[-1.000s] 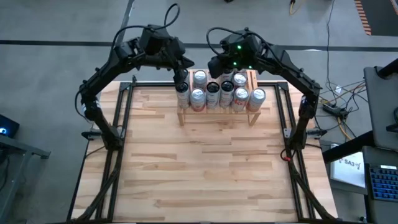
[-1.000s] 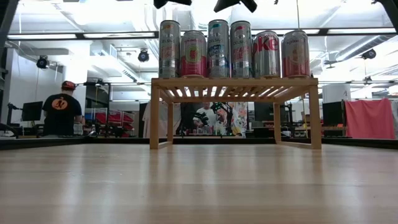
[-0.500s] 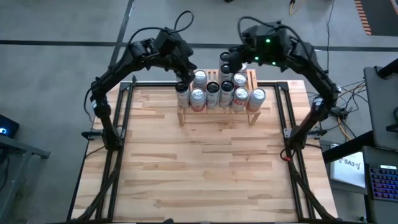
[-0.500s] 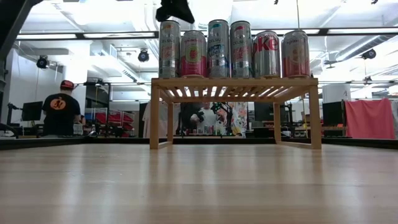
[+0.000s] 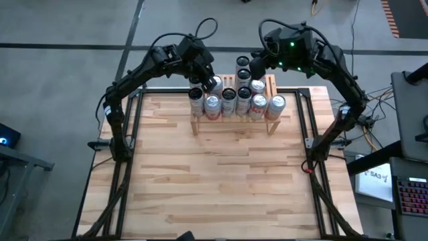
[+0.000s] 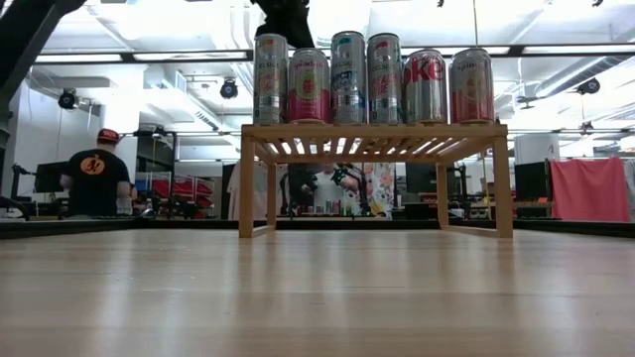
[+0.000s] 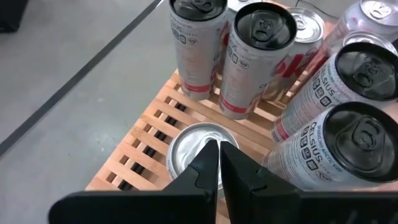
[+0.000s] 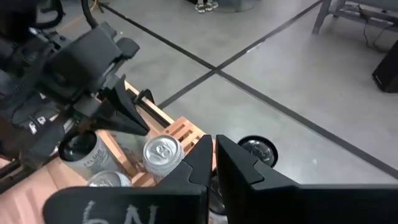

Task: Place canned beverage on shelf
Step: Adjust the pink and white soda can on the back of the shelf

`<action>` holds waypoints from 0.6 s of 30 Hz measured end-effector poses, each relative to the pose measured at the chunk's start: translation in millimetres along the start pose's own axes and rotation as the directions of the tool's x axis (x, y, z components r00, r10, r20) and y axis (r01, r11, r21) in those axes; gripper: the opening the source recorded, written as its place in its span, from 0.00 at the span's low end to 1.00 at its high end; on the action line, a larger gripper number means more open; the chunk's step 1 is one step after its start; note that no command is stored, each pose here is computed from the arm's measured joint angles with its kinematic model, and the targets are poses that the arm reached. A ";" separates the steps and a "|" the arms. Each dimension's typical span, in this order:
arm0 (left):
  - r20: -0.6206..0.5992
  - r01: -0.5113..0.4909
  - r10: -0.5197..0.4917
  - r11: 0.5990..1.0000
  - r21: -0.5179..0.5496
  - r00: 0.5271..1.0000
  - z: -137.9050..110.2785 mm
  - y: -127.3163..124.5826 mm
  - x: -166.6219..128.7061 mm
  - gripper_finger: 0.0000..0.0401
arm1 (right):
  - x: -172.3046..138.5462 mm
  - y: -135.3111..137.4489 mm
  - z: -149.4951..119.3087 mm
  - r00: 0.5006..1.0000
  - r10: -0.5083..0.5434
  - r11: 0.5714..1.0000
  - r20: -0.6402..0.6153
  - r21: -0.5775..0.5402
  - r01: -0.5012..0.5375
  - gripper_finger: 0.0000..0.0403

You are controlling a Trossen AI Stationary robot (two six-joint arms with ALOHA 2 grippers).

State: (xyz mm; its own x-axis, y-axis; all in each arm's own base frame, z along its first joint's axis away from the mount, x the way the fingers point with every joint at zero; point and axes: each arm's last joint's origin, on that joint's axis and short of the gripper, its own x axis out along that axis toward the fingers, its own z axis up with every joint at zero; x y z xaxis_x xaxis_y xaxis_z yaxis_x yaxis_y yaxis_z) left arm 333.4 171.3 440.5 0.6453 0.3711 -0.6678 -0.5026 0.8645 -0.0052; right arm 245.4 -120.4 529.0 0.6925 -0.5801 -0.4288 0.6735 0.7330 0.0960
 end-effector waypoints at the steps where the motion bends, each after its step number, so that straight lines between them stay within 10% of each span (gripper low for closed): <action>1: 0.000 -0.002 0.002 1.000 -0.007 1.000 0.0 0.1 0.1 0.00 | 0.1 -0.1 -0.5 1.000 -0.002 1.000 -0.005 -0.001 0.002 0.03; 11: -0.007 0.011 -0.011 1.000 0.002 1.000 0.0 -13.5 14.5 0.00 | 0.1 -0.8 -3.5 0.999 -0.009 1.000 -0.035 -0.022 0.008 0.03; 18: -0.050 -0.162 0.166 0.983 0.082 0.985 -4.3 -17.8 15.8 0.00 | 0.1 -0.8 -3.5 0.999 -0.009 1.000 -0.035 -0.023 0.008 0.03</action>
State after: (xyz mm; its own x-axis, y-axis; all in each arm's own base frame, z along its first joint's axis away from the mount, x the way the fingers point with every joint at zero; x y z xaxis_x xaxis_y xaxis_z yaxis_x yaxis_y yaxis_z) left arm 350.0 160.3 426.9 0.5233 0.4925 -0.6954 -0.5518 0.8177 0.1639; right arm 244.0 -119.8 525.8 0.6770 -0.5738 -0.4610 0.6729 0.7363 0.0717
